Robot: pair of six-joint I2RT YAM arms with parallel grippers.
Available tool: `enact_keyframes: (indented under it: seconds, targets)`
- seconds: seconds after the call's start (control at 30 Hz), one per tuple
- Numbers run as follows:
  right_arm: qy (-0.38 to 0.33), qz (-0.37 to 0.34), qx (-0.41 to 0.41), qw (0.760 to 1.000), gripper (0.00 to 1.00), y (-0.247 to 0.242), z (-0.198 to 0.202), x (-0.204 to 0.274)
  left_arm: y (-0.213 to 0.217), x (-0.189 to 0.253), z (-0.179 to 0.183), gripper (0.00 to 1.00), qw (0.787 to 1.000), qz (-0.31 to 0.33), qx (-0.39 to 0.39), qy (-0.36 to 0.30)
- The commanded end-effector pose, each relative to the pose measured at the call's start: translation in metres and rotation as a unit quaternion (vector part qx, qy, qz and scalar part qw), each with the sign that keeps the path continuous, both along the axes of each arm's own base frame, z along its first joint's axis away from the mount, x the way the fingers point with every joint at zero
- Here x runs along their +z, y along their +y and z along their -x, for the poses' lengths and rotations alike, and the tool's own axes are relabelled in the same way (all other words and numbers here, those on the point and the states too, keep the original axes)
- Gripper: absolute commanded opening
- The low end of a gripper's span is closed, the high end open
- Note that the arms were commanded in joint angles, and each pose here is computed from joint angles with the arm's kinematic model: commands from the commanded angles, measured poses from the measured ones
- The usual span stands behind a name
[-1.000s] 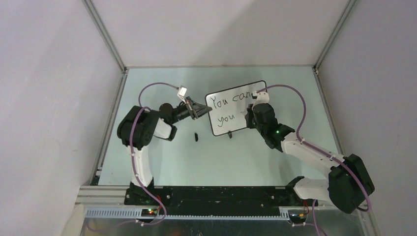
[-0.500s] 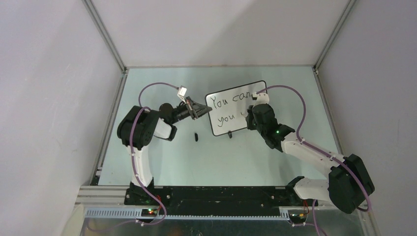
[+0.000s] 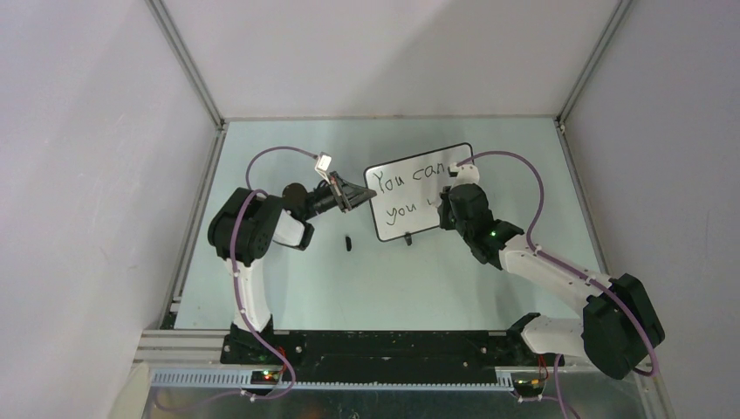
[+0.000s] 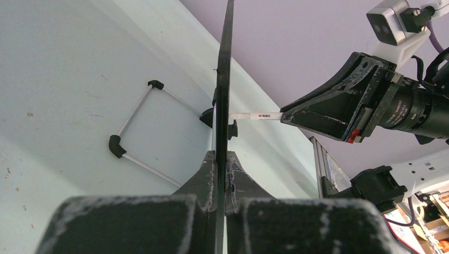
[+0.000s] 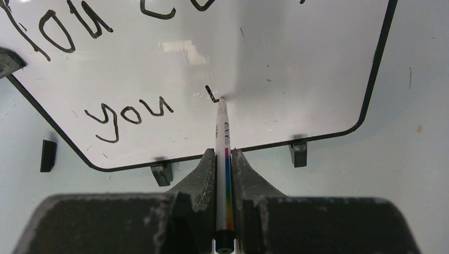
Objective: Write a sentence on the whiteboard
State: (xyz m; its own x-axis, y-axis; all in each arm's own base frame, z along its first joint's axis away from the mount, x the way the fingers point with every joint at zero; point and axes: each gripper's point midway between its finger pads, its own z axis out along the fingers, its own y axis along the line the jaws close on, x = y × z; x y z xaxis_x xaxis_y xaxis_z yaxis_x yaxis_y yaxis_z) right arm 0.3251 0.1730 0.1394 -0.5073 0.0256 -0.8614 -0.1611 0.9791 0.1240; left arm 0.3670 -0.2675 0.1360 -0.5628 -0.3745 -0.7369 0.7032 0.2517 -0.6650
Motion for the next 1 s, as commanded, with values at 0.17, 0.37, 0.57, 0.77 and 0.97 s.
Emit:
enact_keyframes:
  seconds: [0.17, 0.37, 0.57, 0.77, 0.97]
  targets:
    - [-0.042, -0.021, -0.014, 0.999, 0.0, 0.003, -0.019, 0.035, -0.002, 0.031, 0.002, 0.0, 0.999, 0.016, -0.014, -0.05]
    - [-0.046, -0.022, -0.014, 0.999, 0.0, 0.003, -0.02, 0.04, -0.003, 0.03, 0.002, 0.0, 0.999, 0.016, -0.014, -0.049]
    - [-0.036, -0.016, -0.015, 0.999, 0.0, 0.003, -0.018, 0.034, -0.002, 0.031, 0.002, 0.0, 0.999, 0.016, -0.014, -0.049]
    - [-0.026, -0.011, -0.019, 0.999, 0.0, 0.0, -0.017, 0.028, -0.003, 0.031, 0.002, 0.0, 0.998, 0.016, -0.015, -0.051]
    - [-0.019, -0.007, -0.022, 1.0, 0.0, -0.001, -0.016, 0.024, -0.002, 0.031, 0.002, 0.0, 0.999, 0.016, -0.015, -0.05]
